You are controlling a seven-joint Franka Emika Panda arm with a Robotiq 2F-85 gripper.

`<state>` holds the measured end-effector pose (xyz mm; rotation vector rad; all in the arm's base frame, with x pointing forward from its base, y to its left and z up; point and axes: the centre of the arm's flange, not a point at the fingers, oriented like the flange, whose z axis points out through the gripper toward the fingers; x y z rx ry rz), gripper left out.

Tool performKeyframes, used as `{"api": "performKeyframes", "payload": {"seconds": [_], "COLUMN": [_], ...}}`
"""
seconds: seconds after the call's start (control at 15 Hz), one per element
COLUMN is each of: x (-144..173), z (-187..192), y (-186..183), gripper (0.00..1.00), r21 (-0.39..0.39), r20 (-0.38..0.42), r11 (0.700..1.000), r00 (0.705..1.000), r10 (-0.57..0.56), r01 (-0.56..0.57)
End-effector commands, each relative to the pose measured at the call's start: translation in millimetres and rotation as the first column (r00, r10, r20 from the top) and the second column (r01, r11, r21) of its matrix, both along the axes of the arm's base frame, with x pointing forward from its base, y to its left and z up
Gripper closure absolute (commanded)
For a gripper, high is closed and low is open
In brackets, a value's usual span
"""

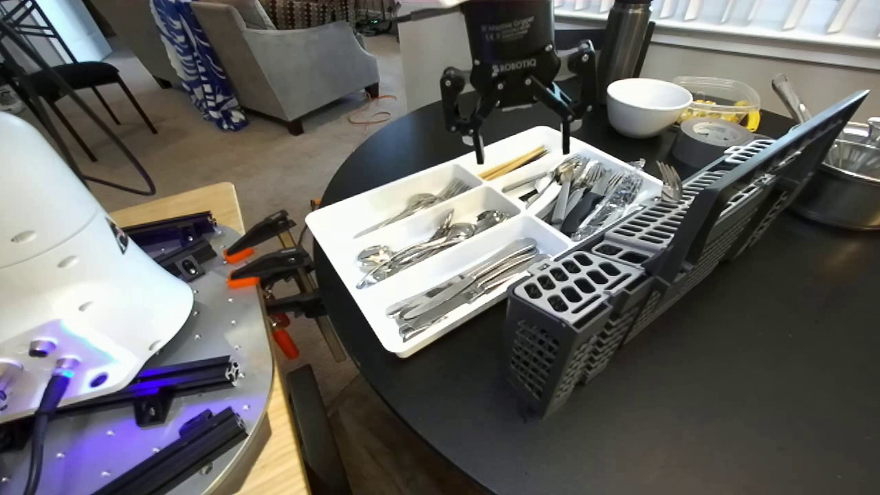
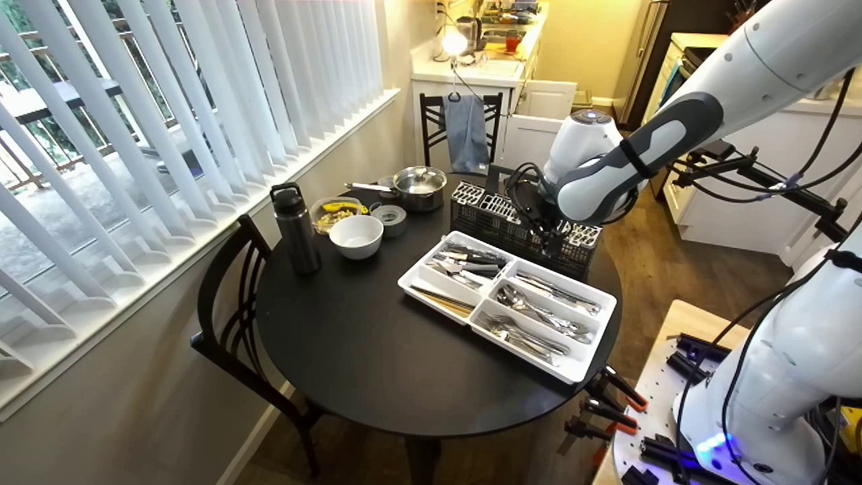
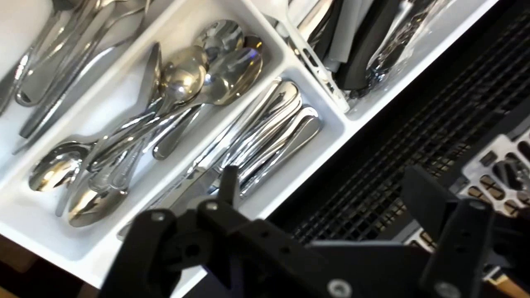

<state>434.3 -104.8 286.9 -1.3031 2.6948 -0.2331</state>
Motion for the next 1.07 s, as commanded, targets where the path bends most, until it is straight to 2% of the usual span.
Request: {"api": "performKeyframes", "payload": {"seconds": [0.0, 0.07, 0.2, 0.53, 0.73, 0.87, 1.0], "x": [3.6, 7.0, 11.0, 11.4, 35.1, 48.8, 55.2], "z": [20.5, 8.9, 16.0, 18.7, 41.2, 52.4, 54.7], "y": [9.5, 5.2, 9.2, 10.1, -12.0, -39.0, -58.8], "gripper": [0.0, 0.0, 0.0, 0.0, 0.0, 0.0, 0.0], "r21": [-0.055, -0.042, -0.058, -0.061, -0.124, -0.187, -0.235], "r20": [0.132, 0.062, 0.1, 0.106, 0.233, 0.301, 0.317], "r11": [0.99, 0.997, 0.993, 0.992, 0.991, 0.98, 0.968], "r00": [0.982, 0.996, 0.989, 0.988, 0.969, 0.945, 0.935], "r10": [0.137, 0.069, 0.106, 0.112, 0.081, 0.129, 0.16], "r01": [-0.131, -0.066, -0.101, -0.106, -0.053, -0.074, -0.086]}}
